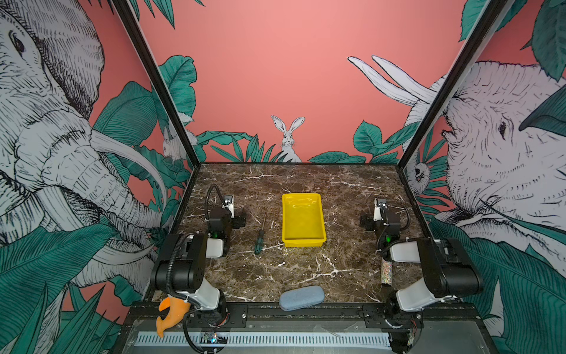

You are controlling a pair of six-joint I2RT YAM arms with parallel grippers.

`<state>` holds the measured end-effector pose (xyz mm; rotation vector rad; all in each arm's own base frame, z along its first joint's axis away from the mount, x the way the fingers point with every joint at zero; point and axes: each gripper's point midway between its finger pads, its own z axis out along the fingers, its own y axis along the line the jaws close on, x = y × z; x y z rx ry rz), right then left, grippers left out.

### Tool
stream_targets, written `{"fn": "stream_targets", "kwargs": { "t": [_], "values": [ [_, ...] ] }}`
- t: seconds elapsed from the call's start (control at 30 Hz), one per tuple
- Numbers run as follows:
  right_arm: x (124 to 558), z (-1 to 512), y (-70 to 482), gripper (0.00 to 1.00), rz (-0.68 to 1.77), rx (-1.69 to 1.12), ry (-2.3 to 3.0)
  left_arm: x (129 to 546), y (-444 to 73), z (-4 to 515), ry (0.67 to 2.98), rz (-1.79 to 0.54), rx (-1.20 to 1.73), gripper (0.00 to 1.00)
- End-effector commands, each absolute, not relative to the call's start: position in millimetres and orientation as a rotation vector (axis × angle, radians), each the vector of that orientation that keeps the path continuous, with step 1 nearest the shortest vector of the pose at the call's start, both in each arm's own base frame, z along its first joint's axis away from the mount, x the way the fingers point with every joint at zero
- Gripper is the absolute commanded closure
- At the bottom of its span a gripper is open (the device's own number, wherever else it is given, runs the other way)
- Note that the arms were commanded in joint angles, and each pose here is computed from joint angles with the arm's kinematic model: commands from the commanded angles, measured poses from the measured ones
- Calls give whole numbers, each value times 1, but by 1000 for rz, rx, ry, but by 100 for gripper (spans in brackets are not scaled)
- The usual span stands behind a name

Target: Put the screwdriver in the bin

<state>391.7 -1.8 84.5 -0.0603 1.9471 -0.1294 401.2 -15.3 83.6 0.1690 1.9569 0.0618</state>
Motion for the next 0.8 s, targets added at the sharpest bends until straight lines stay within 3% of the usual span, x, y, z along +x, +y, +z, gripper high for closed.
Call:
{"fn": "stream_targets", "kwargs": {
  "t": [0.0,0.2,0.43,0.57,0.77],
  "values": [
    [398,95,-3,1,-126,-56,1912,404,-13,95,1925,74,168,0],
    [399,94,-2,1,-117,-57,1921,390,7,149,1945,151,39,0],
    [399,93,-4,1,-110,-50,1924,346,-9,247,1976,-85,-104,0],
    [400,94,-4,1,-110,-50,1923,314,-8,252,2013,-191,-292,0],
    [400,94,-4,1,-113,-48,1921,296,-23,239,2079,-313,-326,0]
  ]
}}
